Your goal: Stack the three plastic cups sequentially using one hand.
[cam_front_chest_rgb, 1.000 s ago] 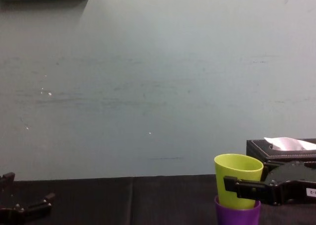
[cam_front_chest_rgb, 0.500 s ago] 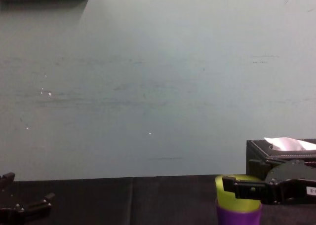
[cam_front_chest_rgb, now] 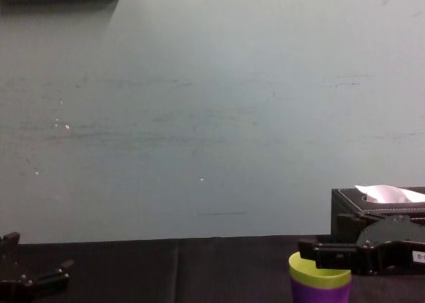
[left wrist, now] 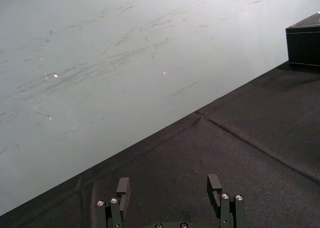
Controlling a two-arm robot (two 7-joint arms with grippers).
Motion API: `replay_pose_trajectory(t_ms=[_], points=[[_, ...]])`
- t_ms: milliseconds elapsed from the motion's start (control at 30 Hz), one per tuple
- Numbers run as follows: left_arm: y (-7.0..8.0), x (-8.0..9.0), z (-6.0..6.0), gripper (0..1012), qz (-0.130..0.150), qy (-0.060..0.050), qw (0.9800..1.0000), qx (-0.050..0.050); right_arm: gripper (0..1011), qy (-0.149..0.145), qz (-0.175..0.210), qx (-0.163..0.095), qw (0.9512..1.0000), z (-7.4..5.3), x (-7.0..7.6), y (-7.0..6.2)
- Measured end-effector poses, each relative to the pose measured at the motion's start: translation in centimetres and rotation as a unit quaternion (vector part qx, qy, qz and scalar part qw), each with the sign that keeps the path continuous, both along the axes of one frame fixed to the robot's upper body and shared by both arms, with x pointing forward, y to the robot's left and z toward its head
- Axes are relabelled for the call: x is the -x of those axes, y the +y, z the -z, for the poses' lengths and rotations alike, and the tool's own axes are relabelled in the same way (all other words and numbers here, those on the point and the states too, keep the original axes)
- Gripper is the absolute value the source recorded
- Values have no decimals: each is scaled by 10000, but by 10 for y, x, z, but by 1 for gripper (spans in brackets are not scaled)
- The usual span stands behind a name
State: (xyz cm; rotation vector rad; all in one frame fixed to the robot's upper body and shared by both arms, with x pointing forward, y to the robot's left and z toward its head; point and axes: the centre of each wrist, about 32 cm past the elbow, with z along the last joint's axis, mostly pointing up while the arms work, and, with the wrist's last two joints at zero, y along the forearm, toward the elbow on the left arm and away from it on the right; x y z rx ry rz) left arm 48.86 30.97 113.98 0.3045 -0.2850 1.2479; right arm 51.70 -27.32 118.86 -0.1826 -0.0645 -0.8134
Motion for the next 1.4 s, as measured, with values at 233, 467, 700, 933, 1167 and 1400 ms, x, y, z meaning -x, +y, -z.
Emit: replay_pose_trajectory(t_ms=[233,467,700,933,1167,1400], points=[[0,0,0,1011,0,0,10000,0,1003,-1,3,0,10000,0,0,0],[0,0,0,1012,0,0,10000,0,1003,-48,-39,-236,9997,8,16,-8],[0,0,0,1011,0,0,10000,0,1003,-69,-184,-506,9985,20,44,-18],[0,0,0,1011,0,0,10000,0,1003,-24,-387,-537,9978,29,70,-22],[0,0,0,1012,0,0,10000,0,1003,113,-529,-418,9977,42,85,-18],[0,0,0,1011,0,0,10000,0,1003,243,-662,-265,9972,51,86,-9]])
